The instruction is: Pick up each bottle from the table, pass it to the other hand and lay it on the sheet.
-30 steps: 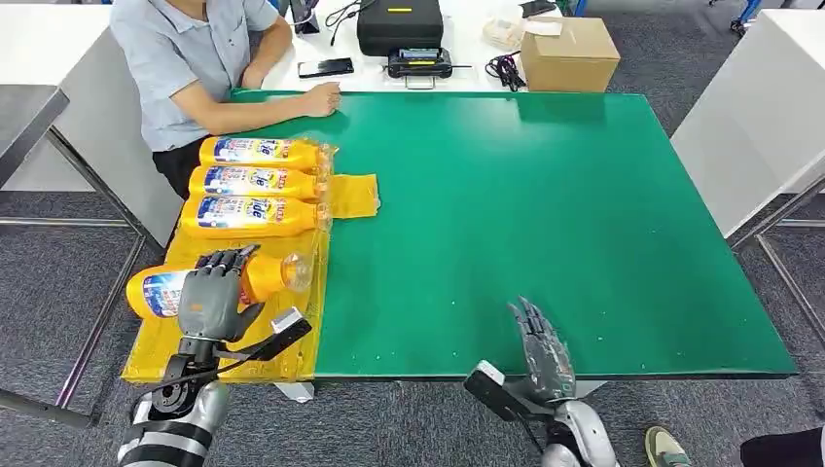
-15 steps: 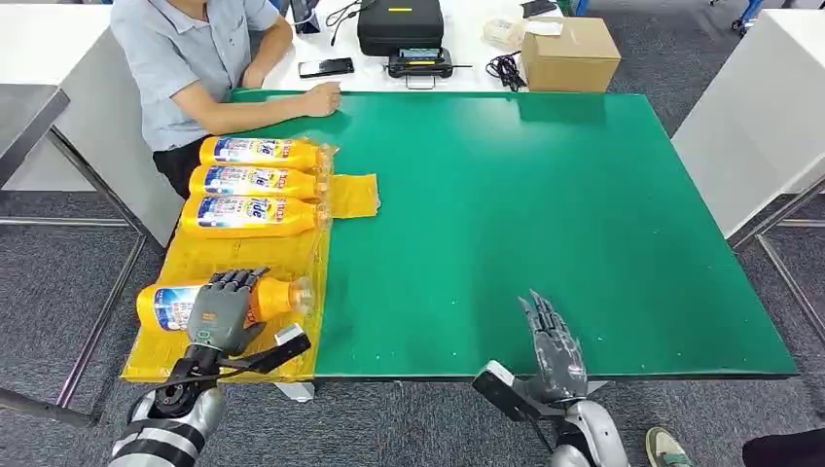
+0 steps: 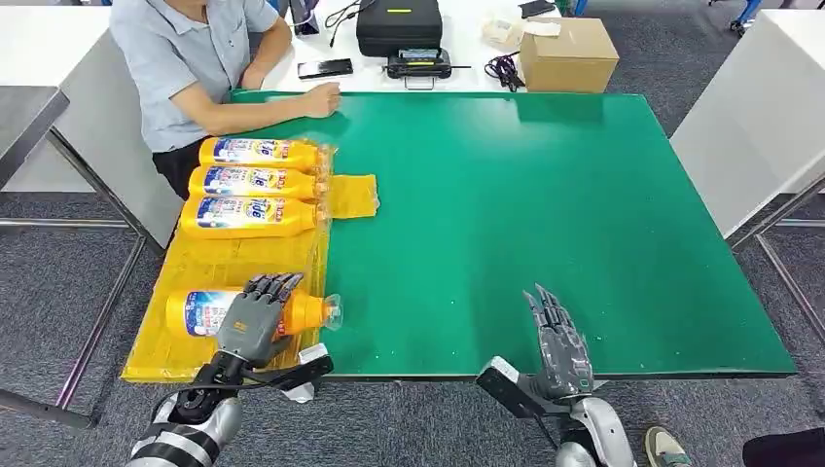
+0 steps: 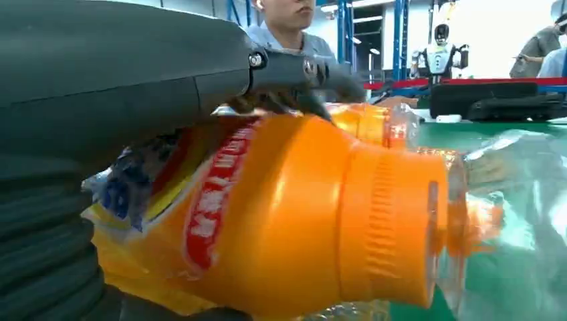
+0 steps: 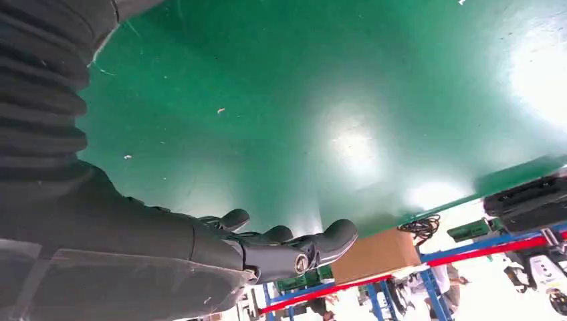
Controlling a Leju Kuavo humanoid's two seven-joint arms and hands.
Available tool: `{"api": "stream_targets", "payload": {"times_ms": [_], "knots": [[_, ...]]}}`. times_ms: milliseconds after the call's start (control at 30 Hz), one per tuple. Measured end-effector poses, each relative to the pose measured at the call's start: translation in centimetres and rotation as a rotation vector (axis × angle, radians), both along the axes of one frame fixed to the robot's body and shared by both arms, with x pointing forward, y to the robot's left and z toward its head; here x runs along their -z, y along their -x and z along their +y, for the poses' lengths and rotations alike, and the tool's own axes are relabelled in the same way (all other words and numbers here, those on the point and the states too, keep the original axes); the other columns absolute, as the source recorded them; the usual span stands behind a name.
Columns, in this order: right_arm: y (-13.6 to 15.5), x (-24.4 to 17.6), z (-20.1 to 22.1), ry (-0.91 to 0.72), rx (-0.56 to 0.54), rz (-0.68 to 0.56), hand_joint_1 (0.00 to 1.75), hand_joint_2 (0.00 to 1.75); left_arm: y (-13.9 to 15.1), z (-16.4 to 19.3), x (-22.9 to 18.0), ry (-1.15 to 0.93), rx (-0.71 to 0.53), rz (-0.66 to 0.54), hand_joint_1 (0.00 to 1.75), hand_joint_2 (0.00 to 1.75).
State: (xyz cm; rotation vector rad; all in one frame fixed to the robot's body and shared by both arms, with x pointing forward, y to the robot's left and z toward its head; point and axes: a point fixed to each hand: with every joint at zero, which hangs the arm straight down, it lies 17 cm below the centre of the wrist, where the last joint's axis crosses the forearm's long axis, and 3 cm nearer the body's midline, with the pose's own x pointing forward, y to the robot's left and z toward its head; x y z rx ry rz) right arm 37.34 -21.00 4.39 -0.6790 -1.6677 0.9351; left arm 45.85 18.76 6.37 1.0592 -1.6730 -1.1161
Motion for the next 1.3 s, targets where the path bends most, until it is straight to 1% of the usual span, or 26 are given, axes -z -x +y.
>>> {"api": "stream_targets", "payload": {"times_ms": [433, 1300], "knots": [[-0.7, -0.2, 0.0, -0.039, -0.008, 0.009, 0.00, 1.75, -1.8, 0.3, 2.6, -0.039, -0.029, 0.142, 0.00, 1.75], [-0.8, -0.2, -0.2, -0.041, -0.003, 0.009, 0.00, 1.75, -2.3, 0.8, 3.2, -0.051, -0.042, 0.164, 0.00, 1.75]]}}
